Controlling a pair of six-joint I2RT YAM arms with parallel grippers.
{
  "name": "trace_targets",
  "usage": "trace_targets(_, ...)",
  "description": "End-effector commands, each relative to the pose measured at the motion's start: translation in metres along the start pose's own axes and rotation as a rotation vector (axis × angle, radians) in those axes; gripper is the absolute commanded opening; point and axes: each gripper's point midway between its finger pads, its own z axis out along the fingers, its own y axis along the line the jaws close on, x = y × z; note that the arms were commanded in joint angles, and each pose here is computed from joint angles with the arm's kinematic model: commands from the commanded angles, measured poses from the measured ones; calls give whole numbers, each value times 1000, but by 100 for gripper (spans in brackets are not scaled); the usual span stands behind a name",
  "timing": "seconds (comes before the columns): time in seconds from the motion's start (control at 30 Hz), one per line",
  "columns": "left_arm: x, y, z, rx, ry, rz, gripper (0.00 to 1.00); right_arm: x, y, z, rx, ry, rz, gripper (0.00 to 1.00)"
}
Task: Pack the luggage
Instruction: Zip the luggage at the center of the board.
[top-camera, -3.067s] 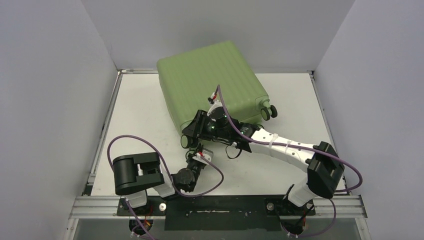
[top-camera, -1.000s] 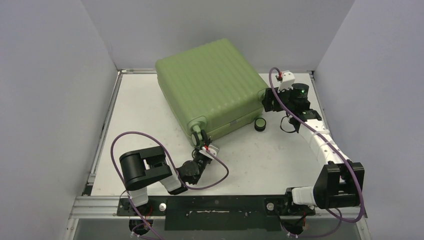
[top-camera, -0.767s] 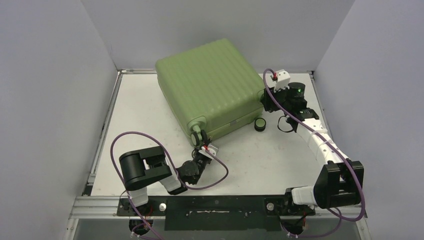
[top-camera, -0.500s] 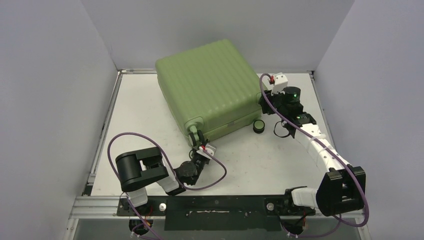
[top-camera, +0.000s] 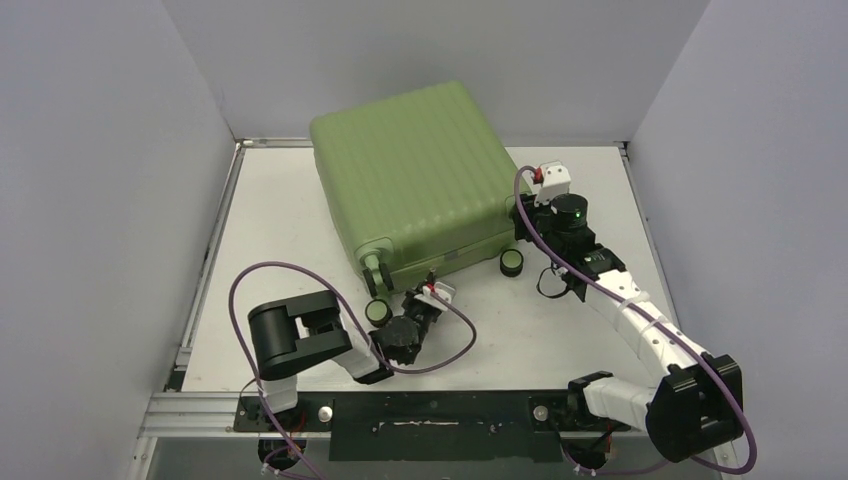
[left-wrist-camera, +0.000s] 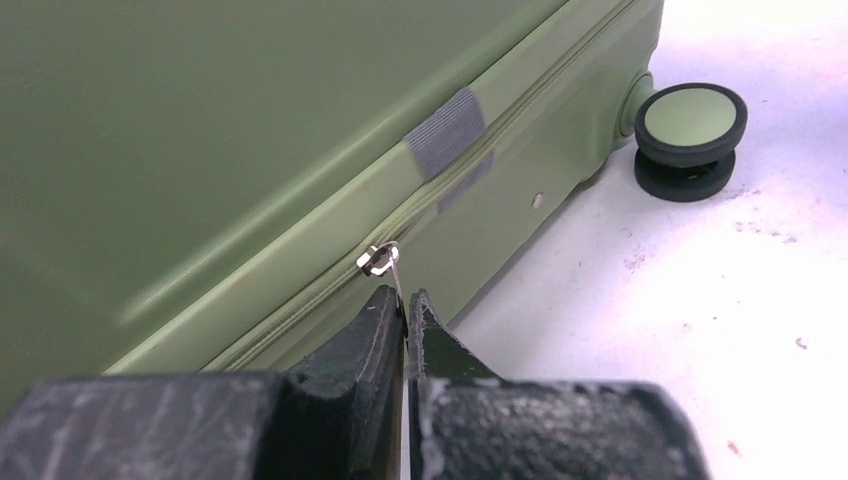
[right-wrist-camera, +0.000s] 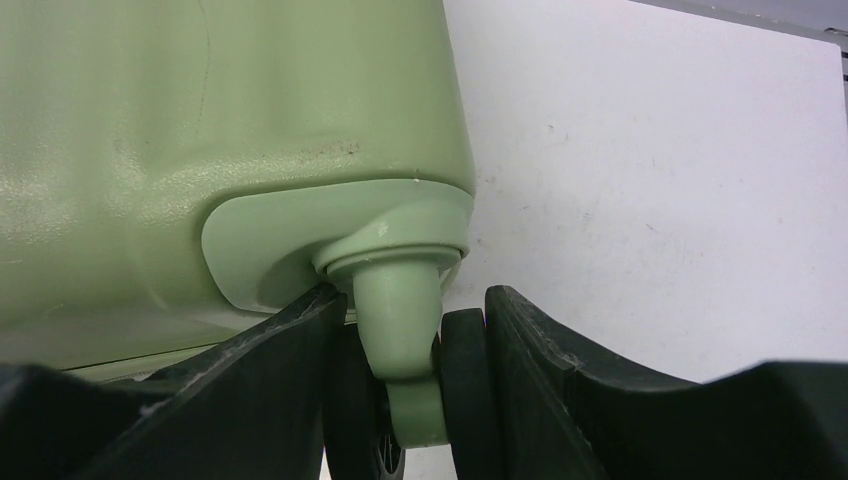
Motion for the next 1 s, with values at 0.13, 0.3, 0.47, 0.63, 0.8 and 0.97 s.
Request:
trace_targets(0.13,-40,-102,14,305,-117,-60,0,55,86,-17,-315,189,129,0)
trace_targets(0.3,-39,-137,26,382,-134,-54,0,48,100,-27,-375,177,143,0)
trace_targets(0.47,-41,-171,37,483,-171,-70,0,51,106,-36,-394,199,100,0)
trace_targets(0.63,-41,-203,47,596,-194,-93,0,50,113,-46,-434,213,85,0)
trace_targets(0.8,-46,-220,57,655,-220,-119,0,58,115,-51,-455,252,74,0)
trace_targets(0.97,-48,-235,60,712,-231,-145,0,60,126,-56,-510,264,108,0)
